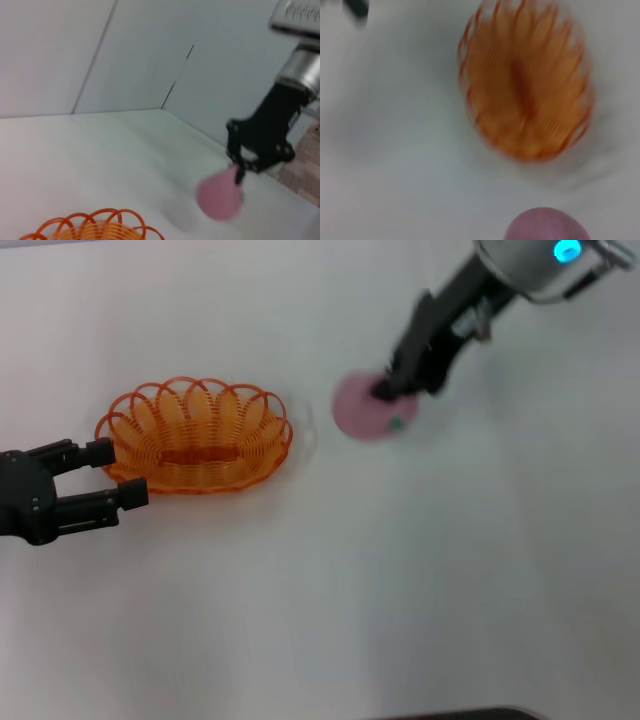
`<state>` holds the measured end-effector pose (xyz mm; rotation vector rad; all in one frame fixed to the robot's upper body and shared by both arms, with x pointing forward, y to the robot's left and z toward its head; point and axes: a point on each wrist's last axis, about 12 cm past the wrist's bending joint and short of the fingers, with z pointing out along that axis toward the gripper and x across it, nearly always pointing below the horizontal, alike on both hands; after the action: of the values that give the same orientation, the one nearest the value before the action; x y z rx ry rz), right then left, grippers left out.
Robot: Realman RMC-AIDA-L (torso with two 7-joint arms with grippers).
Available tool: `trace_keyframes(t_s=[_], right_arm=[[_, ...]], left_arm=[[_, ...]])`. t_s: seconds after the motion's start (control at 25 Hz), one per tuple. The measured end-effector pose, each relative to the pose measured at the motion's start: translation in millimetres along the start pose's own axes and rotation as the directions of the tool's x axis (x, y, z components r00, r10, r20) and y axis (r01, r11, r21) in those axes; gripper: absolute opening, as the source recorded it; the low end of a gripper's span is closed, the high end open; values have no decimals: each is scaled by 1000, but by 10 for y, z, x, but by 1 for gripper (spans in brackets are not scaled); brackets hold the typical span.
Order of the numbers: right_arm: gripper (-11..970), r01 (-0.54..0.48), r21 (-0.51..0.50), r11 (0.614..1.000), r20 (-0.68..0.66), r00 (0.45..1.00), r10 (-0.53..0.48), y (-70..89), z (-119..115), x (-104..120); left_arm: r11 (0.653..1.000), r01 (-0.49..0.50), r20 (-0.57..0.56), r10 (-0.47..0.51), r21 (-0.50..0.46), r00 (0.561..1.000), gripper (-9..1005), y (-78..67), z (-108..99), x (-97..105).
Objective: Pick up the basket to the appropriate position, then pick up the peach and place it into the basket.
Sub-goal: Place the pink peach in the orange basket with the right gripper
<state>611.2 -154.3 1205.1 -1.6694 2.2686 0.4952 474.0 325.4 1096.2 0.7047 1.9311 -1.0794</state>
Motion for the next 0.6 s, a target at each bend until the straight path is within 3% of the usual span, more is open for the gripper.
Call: trace_keyframes(t_s=[0.2,0.6], right_arm=[[46,19,76,997,141,990,-30,-93,49,-287],[51,8,17,1000,299,954,-13,-90,552,-543]], left_arm=[[1000,7,2,-7,3,1000,861,6,14,8],[1000,18,8,-18,3,1000,861,34,59,8]])
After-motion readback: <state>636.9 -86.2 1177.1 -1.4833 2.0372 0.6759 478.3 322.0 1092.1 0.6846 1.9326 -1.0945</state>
